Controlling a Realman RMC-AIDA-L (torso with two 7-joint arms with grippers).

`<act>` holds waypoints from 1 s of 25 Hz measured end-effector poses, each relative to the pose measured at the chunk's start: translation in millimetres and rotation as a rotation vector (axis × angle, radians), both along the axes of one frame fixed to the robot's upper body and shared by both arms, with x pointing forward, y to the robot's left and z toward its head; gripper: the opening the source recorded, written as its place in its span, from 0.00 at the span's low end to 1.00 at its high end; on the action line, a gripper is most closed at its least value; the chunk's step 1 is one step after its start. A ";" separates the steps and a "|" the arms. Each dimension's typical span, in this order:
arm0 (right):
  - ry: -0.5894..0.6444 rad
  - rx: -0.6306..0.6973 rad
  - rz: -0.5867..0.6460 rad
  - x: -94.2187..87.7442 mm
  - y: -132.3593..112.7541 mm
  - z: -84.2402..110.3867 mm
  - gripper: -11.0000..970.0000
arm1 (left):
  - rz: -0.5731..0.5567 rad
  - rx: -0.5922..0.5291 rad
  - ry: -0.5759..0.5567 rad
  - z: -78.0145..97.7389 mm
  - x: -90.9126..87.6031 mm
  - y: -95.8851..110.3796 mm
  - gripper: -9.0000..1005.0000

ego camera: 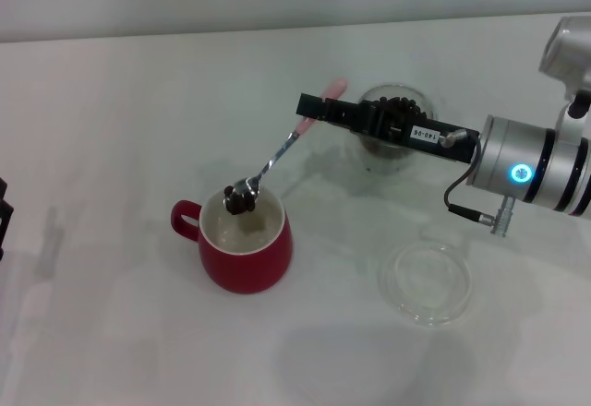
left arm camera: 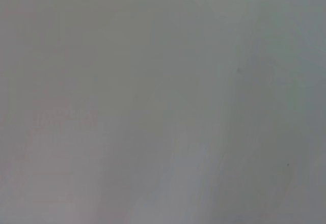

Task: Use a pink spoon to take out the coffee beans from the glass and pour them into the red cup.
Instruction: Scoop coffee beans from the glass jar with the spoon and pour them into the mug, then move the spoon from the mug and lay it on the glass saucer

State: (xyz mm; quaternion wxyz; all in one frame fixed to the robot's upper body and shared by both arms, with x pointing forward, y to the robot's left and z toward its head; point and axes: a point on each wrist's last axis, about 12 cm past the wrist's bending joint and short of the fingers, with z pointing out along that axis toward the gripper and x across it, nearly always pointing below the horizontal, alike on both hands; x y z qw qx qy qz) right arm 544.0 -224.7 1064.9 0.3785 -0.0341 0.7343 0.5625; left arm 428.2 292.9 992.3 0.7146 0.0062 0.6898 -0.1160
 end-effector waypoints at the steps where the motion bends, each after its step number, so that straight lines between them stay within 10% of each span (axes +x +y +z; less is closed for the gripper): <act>1: -0.041 -0.008 0.009 -1.0 1.3 1.2 0.17 | 0.000 0.000 0.000 0.0 0.1 -0.1 0.65; 15: -0.329 -0.123 0.035 -8.0 2.4 2.4 0.18 | 0.007 -0.002 -0.002 0.4 0.9 0.7 0.65; 25: -0.259 0.085 -0.069 -32.5 -75.2 19.0 0.18 | 0.005 -0.002 -0.005 1.0 2.4 0.1 0.65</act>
